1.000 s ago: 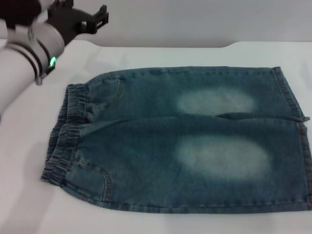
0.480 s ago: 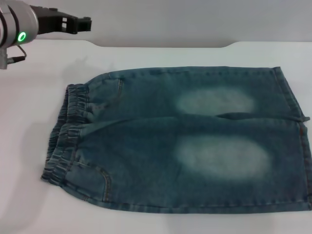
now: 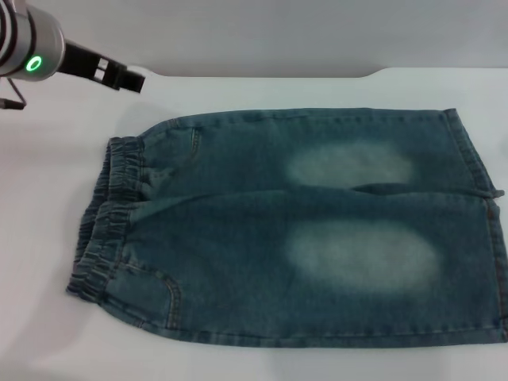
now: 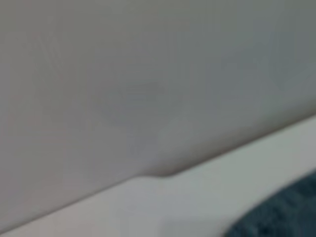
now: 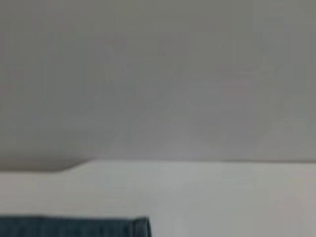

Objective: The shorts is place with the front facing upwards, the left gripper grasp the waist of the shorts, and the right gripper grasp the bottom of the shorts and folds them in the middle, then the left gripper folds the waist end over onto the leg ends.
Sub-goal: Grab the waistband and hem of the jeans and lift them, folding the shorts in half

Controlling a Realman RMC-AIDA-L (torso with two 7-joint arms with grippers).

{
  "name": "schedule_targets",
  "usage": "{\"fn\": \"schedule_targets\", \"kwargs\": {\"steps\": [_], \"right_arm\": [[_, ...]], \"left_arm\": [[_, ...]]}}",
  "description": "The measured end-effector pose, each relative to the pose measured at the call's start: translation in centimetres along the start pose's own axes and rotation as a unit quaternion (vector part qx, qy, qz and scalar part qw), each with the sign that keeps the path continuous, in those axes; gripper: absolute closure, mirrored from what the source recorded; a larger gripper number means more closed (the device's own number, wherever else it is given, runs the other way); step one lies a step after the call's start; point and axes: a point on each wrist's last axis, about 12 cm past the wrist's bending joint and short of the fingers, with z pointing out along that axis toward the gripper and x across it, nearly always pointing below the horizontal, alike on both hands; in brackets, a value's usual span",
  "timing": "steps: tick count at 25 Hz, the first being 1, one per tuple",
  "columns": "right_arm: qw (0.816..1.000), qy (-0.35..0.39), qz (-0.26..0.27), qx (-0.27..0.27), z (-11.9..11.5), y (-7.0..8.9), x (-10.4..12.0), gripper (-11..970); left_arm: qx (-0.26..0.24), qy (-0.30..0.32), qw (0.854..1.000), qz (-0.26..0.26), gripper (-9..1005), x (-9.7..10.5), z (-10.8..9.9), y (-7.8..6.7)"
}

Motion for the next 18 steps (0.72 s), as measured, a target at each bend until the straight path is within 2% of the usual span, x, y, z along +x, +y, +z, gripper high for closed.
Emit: {"fn": "schedule_targets", "kwargs": {"steps": [3,10,18], "right_arm": [[1.000,0.018,-0.013,0.000,-1.3,0.1,0.4,196],[0.999,0.041,-0.022,0.003,-4.7,0.1,1.4,197],[0.997,0.076,0.006,-0.025,-4.6,0.7,4.2,197]], "left_arm": [[0.002,0.014,1.000,0.006,215,0.1,-0.4,-0.1],[0.024,0.100,0.994,0.030,224,1.9,-0.9,-0.7],[0.052,0.212,0.975,0.037,234,4.8,0.4,-1.9]]}}
